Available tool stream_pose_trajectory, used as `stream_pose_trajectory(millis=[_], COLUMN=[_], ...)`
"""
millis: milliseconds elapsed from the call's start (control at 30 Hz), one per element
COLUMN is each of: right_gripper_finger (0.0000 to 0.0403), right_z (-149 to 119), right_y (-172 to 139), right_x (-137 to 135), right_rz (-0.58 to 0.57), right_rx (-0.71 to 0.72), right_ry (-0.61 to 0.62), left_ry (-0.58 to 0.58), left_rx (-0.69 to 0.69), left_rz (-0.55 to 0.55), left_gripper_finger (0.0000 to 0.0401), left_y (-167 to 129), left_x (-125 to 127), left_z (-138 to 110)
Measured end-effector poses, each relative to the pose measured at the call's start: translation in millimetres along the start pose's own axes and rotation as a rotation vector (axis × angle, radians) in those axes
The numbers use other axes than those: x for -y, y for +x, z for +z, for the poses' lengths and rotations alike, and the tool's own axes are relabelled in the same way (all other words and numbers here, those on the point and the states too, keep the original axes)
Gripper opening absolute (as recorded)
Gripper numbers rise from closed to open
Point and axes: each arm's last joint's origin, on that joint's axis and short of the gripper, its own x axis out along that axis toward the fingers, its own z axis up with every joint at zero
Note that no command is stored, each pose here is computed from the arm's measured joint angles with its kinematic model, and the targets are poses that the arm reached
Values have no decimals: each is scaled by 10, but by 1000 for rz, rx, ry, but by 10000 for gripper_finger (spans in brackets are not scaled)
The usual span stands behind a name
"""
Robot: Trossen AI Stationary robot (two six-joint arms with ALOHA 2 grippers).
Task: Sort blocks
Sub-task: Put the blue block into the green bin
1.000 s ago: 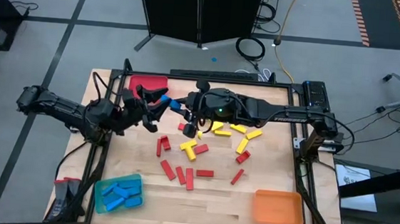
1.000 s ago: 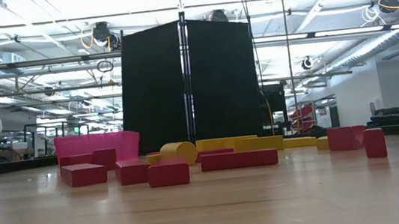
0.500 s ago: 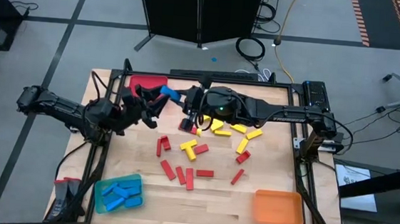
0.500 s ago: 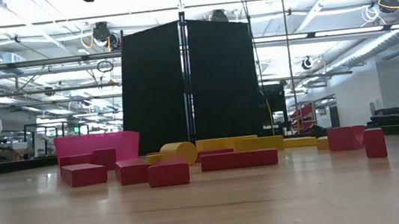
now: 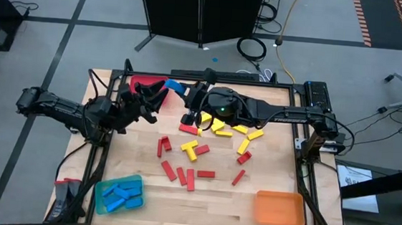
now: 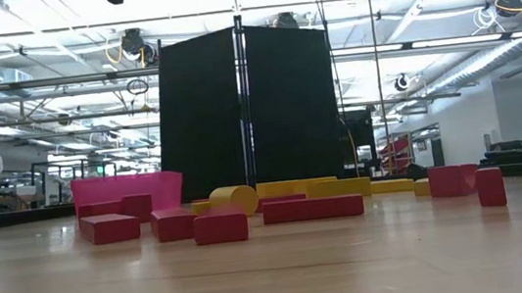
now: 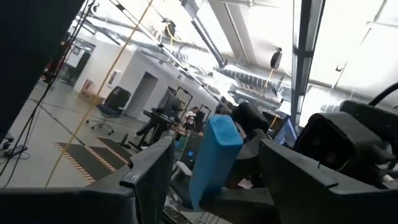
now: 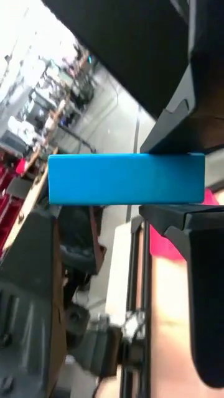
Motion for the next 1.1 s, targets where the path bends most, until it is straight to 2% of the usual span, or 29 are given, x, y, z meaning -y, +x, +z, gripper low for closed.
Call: stream_pose_trajectory(millis=[567,1100], right_gripper_finger=[85,85], right_z=[19,-6], right_y=[82,100], right_x=[-27,1], right_rz=[-39,-54], right_rx=[57,36], right_ry=[-43,-84], left_ry=[-12,13], left_rx=[9,8], left_rz=[23,56], left_gripper_finger=[242,242], left_y=[39,96], left_x=[-43,-105], left_z=[-12,-54])
